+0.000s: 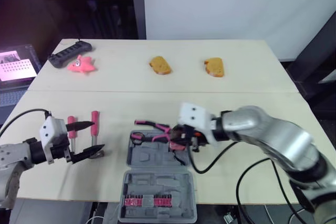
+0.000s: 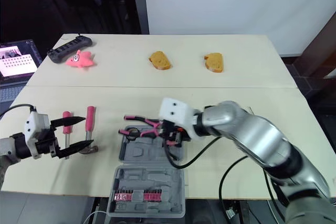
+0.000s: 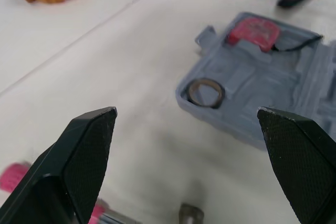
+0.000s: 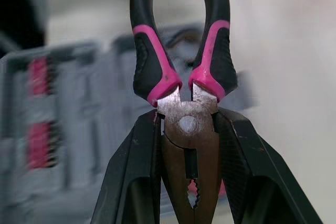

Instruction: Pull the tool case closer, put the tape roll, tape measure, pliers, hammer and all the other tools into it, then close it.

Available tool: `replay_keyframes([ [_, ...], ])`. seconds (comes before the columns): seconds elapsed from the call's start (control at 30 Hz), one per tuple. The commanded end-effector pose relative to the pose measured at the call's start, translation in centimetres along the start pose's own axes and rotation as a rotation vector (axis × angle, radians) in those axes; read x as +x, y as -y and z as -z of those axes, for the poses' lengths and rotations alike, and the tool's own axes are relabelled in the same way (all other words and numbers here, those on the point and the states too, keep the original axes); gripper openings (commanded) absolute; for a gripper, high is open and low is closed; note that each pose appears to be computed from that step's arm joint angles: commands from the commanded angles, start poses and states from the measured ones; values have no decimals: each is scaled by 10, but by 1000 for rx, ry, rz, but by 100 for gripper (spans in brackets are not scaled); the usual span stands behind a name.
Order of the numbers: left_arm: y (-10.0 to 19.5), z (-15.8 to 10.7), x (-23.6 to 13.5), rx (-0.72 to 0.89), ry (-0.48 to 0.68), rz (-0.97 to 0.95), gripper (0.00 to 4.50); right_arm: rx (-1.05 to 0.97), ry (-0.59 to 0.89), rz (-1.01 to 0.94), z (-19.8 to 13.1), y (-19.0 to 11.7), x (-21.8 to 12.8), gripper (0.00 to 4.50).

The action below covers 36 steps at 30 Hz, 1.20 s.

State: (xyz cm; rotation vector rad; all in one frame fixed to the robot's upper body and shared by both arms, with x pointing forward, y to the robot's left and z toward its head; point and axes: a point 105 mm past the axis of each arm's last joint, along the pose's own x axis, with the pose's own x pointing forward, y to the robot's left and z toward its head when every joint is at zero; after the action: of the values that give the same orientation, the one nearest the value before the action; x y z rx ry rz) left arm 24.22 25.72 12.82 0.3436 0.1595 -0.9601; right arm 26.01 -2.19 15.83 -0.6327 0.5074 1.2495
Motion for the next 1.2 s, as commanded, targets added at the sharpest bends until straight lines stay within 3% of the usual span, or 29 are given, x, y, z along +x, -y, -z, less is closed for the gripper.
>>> replay_keyframes([
  [0.03, 2, -9, -7, 34, 9, 42, 450, -59, -79, 7, -13, 1, 16, 99],
  [0.47, 11, 7, -21, 42, -18, 131, 450, -97, -290, -67, -1, -14, 33, 99],
  [1.2, 12, -11, -11, 80, -7, 158, 450, -58, -317, -75, 17, -14, 78, 99],
])
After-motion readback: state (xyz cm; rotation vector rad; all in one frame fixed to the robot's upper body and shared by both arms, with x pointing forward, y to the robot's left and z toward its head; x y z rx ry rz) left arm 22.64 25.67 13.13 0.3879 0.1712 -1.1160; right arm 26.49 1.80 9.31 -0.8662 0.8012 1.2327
